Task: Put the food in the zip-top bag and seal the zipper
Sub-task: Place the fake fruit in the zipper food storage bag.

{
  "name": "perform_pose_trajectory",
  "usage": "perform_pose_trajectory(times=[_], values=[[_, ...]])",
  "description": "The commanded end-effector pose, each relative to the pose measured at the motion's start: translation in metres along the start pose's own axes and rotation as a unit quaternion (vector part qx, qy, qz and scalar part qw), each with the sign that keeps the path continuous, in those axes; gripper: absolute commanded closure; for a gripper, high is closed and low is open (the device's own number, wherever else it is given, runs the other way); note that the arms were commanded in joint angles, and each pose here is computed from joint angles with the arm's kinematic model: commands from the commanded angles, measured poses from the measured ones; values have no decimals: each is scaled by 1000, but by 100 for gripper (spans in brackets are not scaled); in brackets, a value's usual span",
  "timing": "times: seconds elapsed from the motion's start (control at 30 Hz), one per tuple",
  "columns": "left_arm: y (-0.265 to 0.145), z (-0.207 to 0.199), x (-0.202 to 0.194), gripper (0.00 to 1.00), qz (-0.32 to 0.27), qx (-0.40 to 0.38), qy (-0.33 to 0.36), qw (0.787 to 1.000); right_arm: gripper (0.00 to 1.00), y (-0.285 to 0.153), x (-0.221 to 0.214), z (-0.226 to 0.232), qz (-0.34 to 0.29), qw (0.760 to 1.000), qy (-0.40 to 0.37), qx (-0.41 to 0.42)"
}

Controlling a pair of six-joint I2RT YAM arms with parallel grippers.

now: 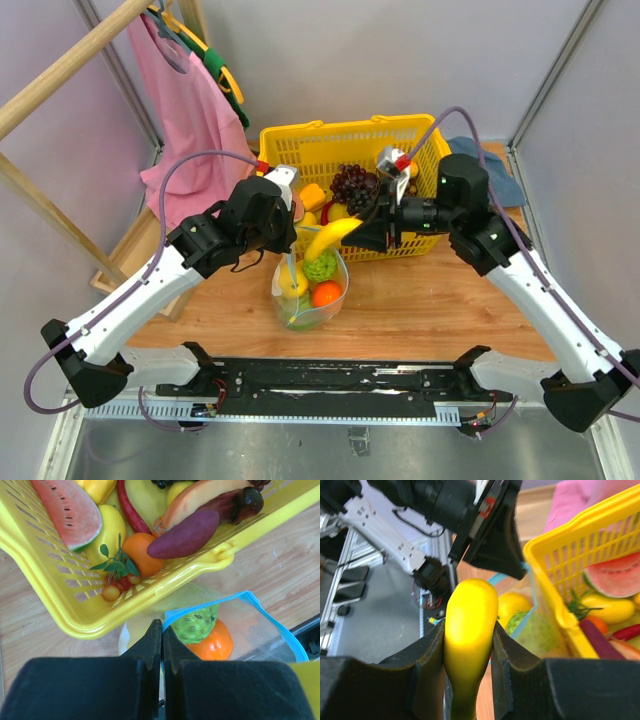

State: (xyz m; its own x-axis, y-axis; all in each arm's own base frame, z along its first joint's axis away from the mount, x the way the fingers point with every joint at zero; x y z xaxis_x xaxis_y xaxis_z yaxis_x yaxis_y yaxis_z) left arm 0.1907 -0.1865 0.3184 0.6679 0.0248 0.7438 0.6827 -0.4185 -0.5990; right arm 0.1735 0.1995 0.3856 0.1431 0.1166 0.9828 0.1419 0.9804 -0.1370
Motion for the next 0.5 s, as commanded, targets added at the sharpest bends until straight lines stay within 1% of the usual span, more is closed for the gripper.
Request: perform_pose_trajectory(times=[0.0, 0.27, 0.47], values=[[-13, -6, 19, 100, -51, -23, -14, 998, 96, 16, -24, 13, 49, 997, 3, 61], [-11, -8, 18, 100, -49, -36, -17, 998, 95, 48, -61, 11, 124, 987, 19, 98], [-11, -8, 16, 100, -48, -38, -20, 998, 91, 73, -82, 15, 154, 978, 24, 141]])
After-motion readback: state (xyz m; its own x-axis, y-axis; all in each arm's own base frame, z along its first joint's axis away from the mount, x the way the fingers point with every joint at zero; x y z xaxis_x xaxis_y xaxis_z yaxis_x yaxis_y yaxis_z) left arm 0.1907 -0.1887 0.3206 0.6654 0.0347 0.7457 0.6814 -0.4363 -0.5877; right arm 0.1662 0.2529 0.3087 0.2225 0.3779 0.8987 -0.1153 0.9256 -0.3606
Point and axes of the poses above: each gripper's point midway between its finger pads, its own y axis out along the fingers, its own z axis along the line the jaws close on, x = y × z, the point moved 8 cm from there along -y, back along the fingers, and after that the axes turned 9 degrees about -y, right-handed, at the moved point
